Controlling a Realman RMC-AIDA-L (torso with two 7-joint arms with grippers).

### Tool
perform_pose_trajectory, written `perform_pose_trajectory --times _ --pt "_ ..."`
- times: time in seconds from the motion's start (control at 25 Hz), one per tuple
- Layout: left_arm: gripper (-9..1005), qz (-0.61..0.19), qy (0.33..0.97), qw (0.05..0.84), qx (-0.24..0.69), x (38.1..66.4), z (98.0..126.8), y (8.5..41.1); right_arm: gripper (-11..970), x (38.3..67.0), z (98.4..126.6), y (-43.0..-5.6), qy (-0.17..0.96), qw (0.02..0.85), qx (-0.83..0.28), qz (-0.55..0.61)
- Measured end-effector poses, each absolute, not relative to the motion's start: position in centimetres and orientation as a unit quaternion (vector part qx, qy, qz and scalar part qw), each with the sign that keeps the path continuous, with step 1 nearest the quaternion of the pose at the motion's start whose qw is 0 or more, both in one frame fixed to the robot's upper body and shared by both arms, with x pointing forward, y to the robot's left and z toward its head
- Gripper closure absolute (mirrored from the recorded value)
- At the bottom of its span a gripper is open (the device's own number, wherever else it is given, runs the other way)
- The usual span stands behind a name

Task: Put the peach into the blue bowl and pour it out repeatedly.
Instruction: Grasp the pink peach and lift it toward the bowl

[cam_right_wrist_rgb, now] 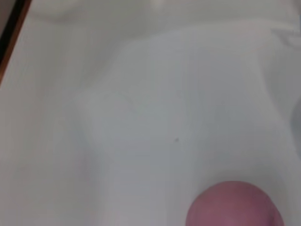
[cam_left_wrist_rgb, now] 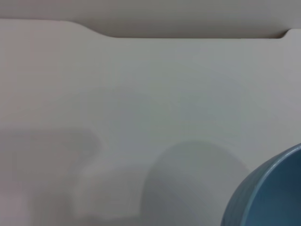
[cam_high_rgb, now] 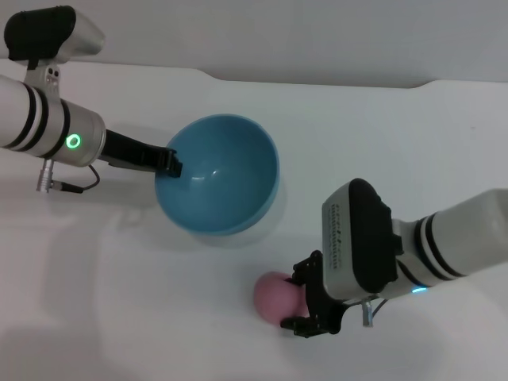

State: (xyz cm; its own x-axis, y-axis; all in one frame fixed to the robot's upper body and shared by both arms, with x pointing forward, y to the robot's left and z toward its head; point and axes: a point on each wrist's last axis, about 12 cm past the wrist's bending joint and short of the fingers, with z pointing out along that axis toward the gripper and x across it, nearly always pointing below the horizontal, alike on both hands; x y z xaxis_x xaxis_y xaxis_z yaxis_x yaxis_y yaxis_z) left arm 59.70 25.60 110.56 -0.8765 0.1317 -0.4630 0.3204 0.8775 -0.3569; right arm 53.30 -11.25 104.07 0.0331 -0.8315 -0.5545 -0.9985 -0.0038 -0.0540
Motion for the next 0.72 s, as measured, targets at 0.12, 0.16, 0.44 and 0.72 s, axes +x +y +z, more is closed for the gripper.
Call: perform_pose_trajectory --times 0.12,0.16,0.44,0.72 --pt "996 -0.218 0.943 0.219 0.122 59.8 110.7 25.4 399 53.3 104.0 -11.2 0.671 0.228 -0.68 0.186" --pt "996 -0.218 0.943 0.219 0.122 59.8 110.7 25.4 413 53.3 104.0 -11.2 0.673 0.228 -0.678 0.187" --pt "996 -0.223 0.942 0.22 0.123 60.0 110.8 25.0 511 54.1 104.5 -12.3 0.7 0.254 -0.635 0.203" --pt "996 -0.245 0.936 0.224 0.115 60.0 111.0 24.6 588 55.5 105.7 -16.2 0.758 0.303 -0.526 0.24"
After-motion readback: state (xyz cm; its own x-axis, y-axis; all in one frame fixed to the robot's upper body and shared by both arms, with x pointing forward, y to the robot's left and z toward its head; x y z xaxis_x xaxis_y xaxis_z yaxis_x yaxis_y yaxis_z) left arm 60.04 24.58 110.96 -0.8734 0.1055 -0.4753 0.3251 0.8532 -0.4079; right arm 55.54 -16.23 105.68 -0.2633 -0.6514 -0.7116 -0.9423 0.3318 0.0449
